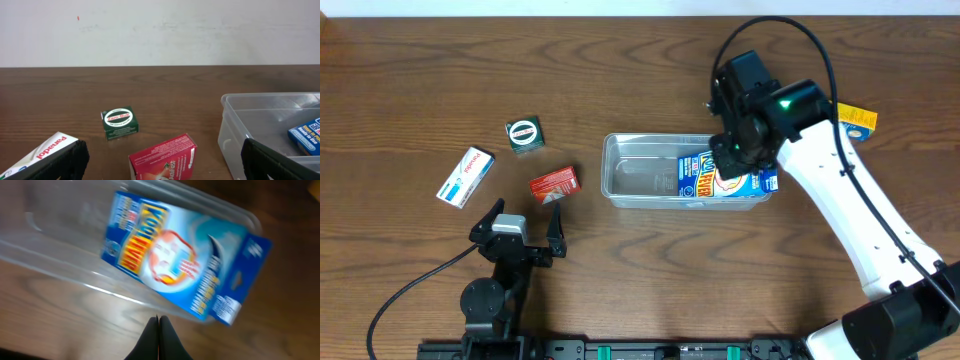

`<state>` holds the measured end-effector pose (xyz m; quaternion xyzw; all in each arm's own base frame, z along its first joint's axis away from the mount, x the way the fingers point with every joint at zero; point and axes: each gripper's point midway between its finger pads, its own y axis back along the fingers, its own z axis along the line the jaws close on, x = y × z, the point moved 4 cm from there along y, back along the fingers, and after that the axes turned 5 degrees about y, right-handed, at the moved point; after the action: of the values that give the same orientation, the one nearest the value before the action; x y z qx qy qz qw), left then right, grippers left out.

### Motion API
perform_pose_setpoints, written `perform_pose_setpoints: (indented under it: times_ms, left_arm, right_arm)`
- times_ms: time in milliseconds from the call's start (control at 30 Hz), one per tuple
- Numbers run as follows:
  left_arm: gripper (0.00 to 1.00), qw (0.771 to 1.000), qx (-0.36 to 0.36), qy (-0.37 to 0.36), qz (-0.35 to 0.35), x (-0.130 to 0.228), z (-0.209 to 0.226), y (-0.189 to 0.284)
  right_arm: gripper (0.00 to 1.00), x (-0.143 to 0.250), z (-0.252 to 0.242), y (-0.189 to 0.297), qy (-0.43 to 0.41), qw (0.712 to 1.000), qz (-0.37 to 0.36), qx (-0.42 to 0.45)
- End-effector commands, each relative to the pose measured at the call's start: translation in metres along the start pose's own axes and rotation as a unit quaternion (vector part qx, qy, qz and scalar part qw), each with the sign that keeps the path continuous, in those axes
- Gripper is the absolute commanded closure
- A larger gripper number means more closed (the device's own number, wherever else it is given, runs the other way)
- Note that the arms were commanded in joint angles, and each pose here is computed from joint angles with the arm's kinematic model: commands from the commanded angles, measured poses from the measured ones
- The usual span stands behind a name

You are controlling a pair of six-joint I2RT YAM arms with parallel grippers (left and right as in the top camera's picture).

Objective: Pack container
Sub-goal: 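Lower the Koolfever box into the container and tip it flat, then open the right gripper and withdraw it from the container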

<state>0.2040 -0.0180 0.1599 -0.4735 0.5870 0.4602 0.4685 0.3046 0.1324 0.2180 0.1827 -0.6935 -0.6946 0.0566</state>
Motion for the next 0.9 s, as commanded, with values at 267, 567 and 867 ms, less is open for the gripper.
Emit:
perform_pose_setpoints:
  times_ms: [267, 567, 867]
  left_arm:
    - [0.02, 1.000, -0.003, -0.001, 0.022, 0.014, 0.002, -0.001]
    - [0.02, 1.000, -0.003, -0.001, 0.021, 0.014, 0.002, -0.001]
    - [0.02, 1.000, -0.003, -0.001, 0.022, 0.014, 0.002, -0.001]
  right_arm:
    - [0.99, 0.009, -0.047, 0.002, -0.086, 0.995, 0.021, 0.044]
    - [0.99, 0.014, -0.064, -0.003, -0.108, 0.992, 0.032, 0.056]
    - [0.99, 0.021, -0.067, -0.034, -0.110, 0.992, 0.042, 0.055]
